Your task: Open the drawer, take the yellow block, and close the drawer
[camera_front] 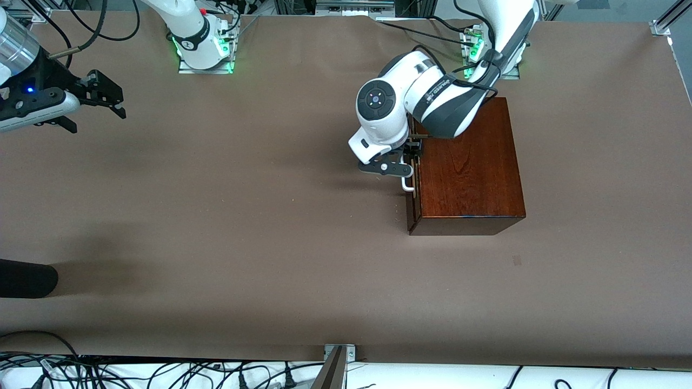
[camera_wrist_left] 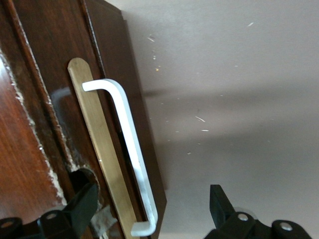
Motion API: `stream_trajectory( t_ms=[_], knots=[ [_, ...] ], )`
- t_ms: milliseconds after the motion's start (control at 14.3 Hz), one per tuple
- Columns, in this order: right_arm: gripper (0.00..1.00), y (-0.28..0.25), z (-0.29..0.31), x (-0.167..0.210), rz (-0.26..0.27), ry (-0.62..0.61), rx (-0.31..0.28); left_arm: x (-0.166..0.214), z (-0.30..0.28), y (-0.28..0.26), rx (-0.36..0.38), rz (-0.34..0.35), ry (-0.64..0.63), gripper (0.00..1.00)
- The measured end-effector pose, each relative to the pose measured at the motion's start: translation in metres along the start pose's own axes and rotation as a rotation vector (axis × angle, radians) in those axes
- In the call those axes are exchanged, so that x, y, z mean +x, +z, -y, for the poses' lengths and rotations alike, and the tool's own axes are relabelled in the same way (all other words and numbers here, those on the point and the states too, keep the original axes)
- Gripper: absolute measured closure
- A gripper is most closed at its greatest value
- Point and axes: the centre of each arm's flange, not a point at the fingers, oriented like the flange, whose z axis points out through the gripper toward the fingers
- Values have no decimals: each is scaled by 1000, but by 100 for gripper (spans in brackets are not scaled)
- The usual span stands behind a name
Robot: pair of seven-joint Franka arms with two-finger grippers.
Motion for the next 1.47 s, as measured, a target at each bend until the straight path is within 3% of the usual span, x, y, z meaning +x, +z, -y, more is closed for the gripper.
stream_trajectory(
  t_ms=[981,1471],
  knots=[
    [0,1,-3,0,7,-1,-26,-2,-13,32,-14,-48,-71,0],
    [0,1,-3,0,8,-2,-33,-5,-24,43,-12,-40,-71,0]
  ],
)
